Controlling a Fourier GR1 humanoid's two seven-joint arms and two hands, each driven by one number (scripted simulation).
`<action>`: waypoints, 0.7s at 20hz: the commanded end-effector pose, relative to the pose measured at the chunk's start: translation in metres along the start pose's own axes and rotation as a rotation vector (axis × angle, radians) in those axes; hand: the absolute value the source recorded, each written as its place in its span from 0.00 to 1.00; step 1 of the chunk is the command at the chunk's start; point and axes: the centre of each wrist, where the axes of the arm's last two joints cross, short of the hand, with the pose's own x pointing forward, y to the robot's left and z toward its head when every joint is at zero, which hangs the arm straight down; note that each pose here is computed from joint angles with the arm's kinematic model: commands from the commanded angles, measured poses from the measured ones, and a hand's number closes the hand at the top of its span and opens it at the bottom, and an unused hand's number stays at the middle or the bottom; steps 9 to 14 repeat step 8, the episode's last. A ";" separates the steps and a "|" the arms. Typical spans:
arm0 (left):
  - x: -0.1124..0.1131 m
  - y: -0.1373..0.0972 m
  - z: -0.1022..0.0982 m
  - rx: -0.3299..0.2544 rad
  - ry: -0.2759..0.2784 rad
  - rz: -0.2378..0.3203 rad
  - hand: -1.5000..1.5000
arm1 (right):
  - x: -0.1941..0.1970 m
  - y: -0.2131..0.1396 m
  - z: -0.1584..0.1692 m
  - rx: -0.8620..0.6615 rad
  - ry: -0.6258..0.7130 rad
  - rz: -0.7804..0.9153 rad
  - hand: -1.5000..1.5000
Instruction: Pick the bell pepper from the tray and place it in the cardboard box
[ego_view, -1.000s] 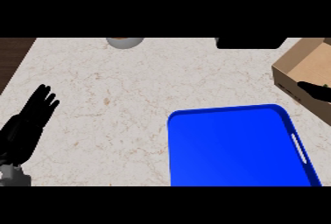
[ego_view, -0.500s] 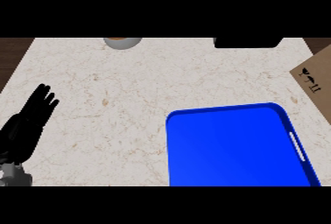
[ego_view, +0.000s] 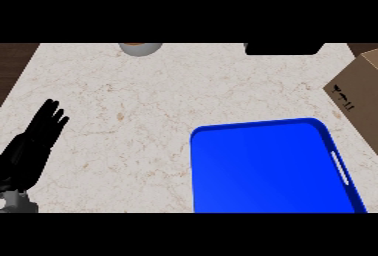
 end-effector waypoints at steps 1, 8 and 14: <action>0.023 -0.006 -0.007 -0.016 -0.001 0.008 0.50 | -0.012 -0.043 -0.008 0.002 -0.029 -0.019 0.00; 0.005 -0.015 0.008 -0.009 -0.002 -0.006 0.50 | -0.032 -0.073 0.002 0.035 -0.035 0.016 0.00; 0.005 -0.015 0.008 -0.009 -0.002 -0.006 0.50 | -0.032 -0.073 0.002 0.035 -0.035 0.016 0.00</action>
